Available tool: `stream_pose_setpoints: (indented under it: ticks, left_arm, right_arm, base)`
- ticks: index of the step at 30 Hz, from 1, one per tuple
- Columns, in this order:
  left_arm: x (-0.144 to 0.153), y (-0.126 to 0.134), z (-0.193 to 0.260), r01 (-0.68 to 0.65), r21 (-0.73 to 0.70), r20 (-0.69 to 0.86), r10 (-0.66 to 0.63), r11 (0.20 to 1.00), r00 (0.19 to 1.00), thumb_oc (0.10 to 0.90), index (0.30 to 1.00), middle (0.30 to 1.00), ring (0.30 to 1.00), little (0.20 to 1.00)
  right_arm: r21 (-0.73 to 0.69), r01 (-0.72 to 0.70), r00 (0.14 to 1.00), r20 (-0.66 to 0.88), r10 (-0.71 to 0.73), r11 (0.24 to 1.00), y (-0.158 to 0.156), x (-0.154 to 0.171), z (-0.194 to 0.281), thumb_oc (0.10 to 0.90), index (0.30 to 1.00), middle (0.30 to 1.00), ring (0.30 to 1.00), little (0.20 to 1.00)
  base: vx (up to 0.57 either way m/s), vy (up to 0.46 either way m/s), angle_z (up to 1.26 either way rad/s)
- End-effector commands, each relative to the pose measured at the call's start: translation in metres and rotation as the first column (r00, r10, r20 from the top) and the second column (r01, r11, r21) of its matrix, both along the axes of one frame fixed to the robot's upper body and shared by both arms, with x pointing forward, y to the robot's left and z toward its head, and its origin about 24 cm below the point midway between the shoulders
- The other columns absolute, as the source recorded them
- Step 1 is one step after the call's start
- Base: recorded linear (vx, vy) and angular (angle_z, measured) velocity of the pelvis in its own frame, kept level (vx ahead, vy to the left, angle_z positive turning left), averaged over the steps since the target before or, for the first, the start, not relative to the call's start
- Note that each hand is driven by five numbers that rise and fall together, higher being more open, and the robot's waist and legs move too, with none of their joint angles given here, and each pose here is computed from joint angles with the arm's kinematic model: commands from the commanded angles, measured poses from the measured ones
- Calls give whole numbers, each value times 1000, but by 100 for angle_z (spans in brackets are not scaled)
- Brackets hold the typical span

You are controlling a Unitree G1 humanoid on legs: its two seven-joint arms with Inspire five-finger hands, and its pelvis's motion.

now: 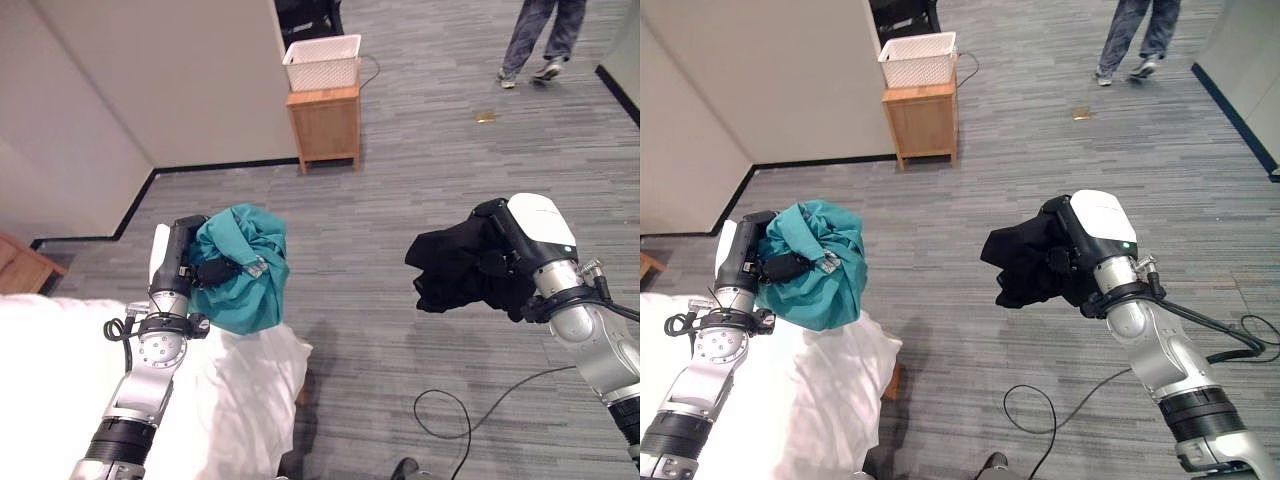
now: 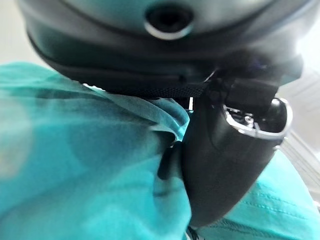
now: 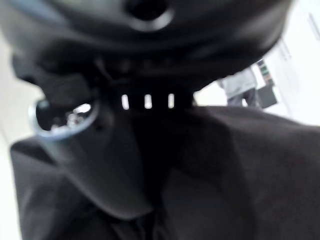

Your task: Pick up bed clothes into laundry basket.

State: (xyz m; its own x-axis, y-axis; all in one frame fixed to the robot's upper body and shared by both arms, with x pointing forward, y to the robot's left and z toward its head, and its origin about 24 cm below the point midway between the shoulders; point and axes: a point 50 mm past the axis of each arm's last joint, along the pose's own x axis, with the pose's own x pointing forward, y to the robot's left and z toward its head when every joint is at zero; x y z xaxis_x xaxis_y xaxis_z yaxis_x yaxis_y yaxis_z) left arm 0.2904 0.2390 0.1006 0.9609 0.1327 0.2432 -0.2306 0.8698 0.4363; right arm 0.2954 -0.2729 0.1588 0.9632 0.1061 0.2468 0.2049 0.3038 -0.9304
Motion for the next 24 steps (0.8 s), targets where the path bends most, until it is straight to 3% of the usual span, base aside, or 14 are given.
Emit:
stream_pose_setpoints:
  ticks: [1, 8, 16, 20, 24]
  left_arm:
    - [15, -8, 69, 7, -9, 330, -4, 1000, 944, 400, 300, 300, 300, 300]
    - [13, -4, 46, 41, -112, 236, -13, 993, 972, 400, 300, 300, 300, 300]
    - [9, 6, 32, 5, -162, 181, 25, 987, 983, 400, 300, 300, 300, 300]
    - [21, -17, 27, 77, -165, 137, -55, 983, 989, 400, 300, 300, 300, 300]
    - [24, -20, 27, 88, -172, 130, -66, 981, 989, 400, 300, 300, 300, 300]
  right_arm:
    - [26, -186, 942, 289, 171, 982, 35, 6, 63, 400, 300, 300, 300, 300]
    - [102, -120, 970, 222, 95, 988, 16, 5, 48, 400, 300, 300, 300, 300]
    - [103, -117, 980, 176, 98, 988, 18, 9, 38, 400, 300, 300, 300, 300]
    - [112, -25, 991, 132, 10, 993, 4, 8, 26, 400, 300, 300, 300, 300]
    - [122, -7, 994, 108, -6, 992, 2, 7, 17, 400, 300, 300, 300, 300]
  base:
    - [49, -115, -70]
    - [82, -13, -46]
    - [29, 30, 9]
    - [25, 50, 1]
    - [18, 31, 15]
